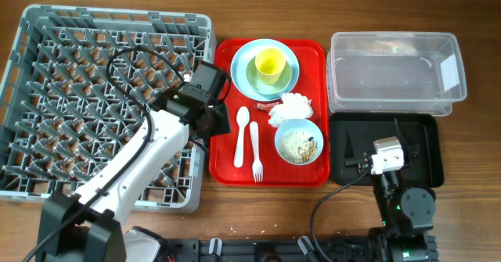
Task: Sort waste into correct bins and load items into the dishwasher rack
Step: 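Move the left gripper over the white spoon on the red tray, then close the left gripper on the white spoon and lift it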
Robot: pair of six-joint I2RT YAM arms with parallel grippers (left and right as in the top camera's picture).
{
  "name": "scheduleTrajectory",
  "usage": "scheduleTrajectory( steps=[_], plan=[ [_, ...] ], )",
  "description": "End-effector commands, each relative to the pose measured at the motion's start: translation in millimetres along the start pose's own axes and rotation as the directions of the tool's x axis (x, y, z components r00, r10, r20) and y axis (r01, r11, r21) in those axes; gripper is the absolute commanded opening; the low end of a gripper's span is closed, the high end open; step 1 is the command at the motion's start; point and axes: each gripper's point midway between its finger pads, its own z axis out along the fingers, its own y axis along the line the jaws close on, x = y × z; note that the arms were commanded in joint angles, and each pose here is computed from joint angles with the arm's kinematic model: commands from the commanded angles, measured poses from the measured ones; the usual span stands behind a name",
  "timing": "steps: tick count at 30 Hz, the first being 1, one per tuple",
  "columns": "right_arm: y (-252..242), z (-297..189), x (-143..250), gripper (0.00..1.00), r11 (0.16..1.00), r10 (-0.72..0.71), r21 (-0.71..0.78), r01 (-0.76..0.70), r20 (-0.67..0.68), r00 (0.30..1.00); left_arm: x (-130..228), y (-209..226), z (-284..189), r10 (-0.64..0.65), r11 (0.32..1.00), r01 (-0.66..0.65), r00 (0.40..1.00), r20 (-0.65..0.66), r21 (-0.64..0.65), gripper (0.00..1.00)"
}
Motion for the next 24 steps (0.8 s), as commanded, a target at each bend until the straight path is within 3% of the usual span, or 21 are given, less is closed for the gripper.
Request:
scheduleTrajectory(
  steps=[1,5,9,17,24],
  plan=[
    [0,0,-2,1.0,1.0,-0.01,-0.005,0.01,0.01,1.0,-17,-7,-18,0.011,0.999,-0.014,0.997,0.08,0.043,0.49],
    [0,0,-2,1.0,1.0,-0.01,-0.005,0.01,0.011,1.0,10,-22,-18,0.058,0.994,-0.057,0.998,-0.013,0.093,0.33],
    [0,0,-2,1.0,1.0,-0.01,-0.005,0.01,0.011,1.0,39,-47,-14,0.16,0.982,-0.156,0.987,-0.032,0.106,0.33],
    [0,0,-2,1.0,1.0,-0.01,-0.005,0.01,0.011,1.0,56,-59,32,0.174,0.983,-0.172,0.985,-0.017,0.064,0.34],
    [0,0,-2,1.0,1.0,-0.01,-0.005,0.01,0.011,1.0,64,-49,71,0.178,0.983,-0.18,0.98,-0.085,-0.015,0.34]
  ],
)
